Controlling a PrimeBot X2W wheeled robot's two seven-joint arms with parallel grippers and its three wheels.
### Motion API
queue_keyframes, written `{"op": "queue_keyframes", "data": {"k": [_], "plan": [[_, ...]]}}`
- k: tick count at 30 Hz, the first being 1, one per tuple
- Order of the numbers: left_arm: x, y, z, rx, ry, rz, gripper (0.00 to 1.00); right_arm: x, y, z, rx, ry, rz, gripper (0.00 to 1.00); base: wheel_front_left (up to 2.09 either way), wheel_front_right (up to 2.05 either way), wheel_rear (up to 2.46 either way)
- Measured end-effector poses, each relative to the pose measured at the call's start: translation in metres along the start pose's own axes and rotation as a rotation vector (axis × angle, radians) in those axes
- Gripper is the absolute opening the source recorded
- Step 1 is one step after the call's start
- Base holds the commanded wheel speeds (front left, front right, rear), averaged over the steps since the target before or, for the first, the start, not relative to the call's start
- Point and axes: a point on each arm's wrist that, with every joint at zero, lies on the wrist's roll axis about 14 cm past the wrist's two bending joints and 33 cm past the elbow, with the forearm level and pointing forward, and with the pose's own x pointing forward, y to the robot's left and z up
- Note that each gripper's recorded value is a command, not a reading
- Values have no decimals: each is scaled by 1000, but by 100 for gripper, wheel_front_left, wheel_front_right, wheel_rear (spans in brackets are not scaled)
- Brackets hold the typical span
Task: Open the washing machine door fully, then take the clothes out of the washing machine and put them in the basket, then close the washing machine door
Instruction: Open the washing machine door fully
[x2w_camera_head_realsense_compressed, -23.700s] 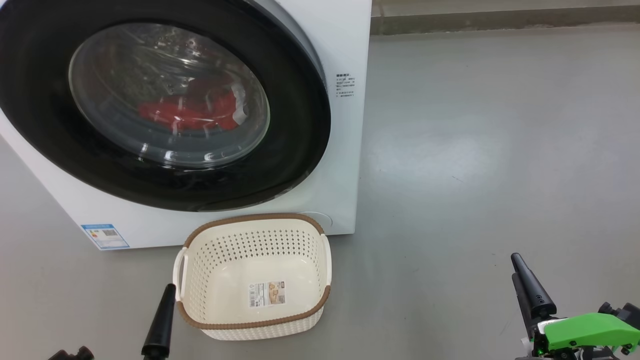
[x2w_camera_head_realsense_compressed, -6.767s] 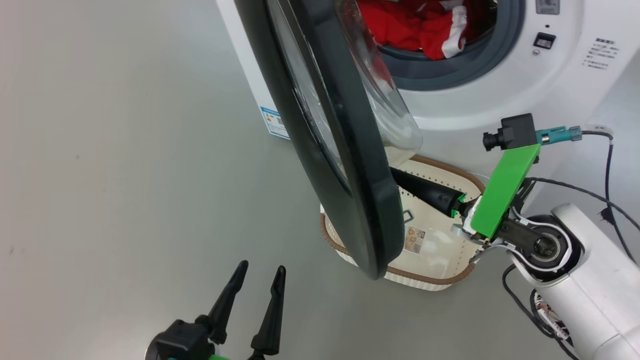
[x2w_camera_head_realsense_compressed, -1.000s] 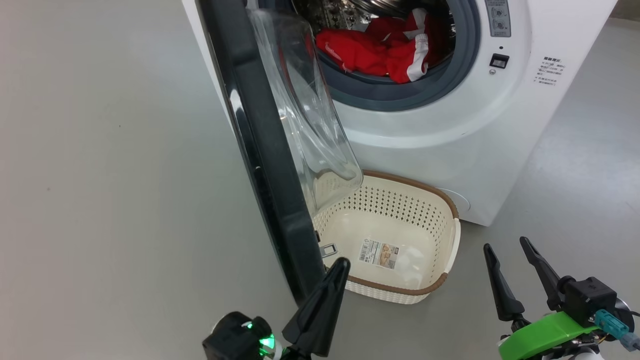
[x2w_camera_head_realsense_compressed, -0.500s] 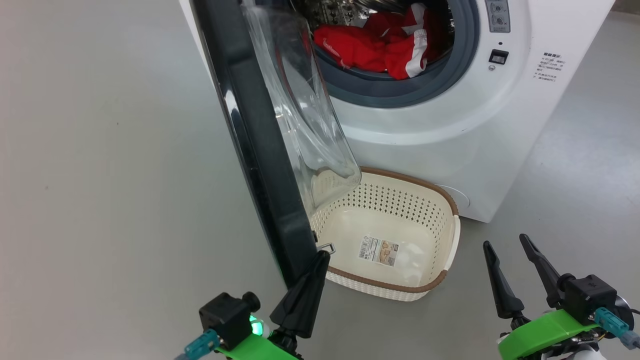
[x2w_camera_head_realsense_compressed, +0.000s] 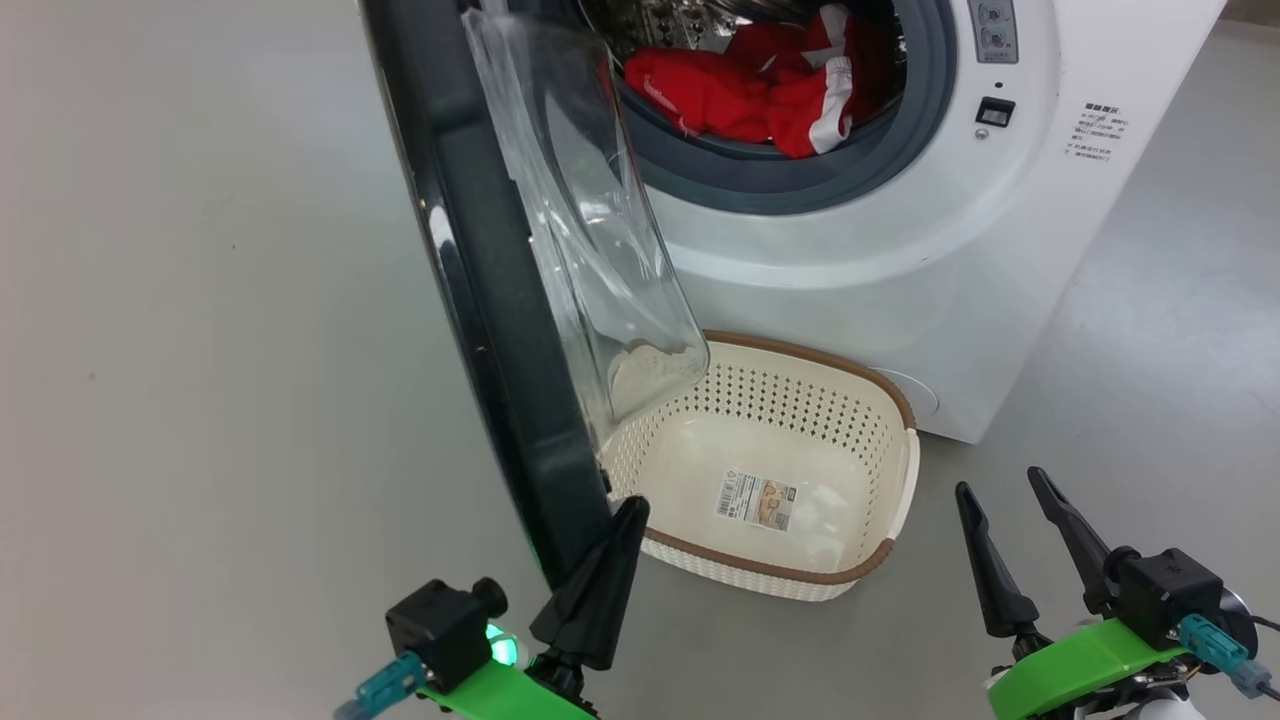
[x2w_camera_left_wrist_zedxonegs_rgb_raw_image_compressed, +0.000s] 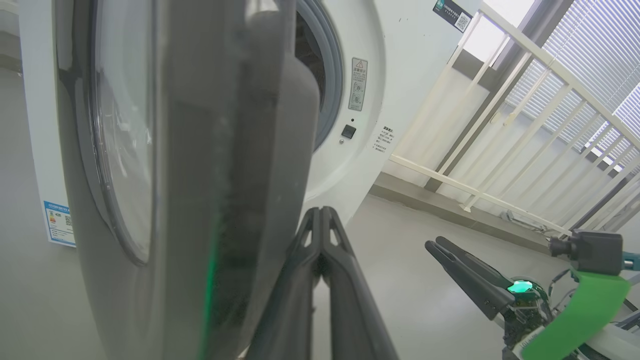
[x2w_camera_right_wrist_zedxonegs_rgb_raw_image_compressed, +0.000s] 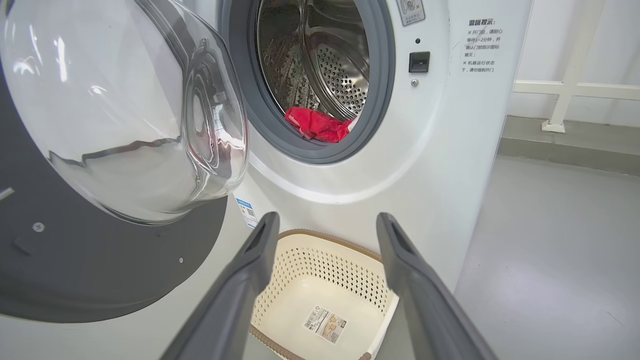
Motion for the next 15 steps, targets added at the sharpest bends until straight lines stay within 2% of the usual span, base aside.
{"op": "queue_keyframes", "data": {"k": [15], "plan": [[-23,38,17,26,-59,137,0,6,15,2,9,-7,36,100,0,0,0]]}}
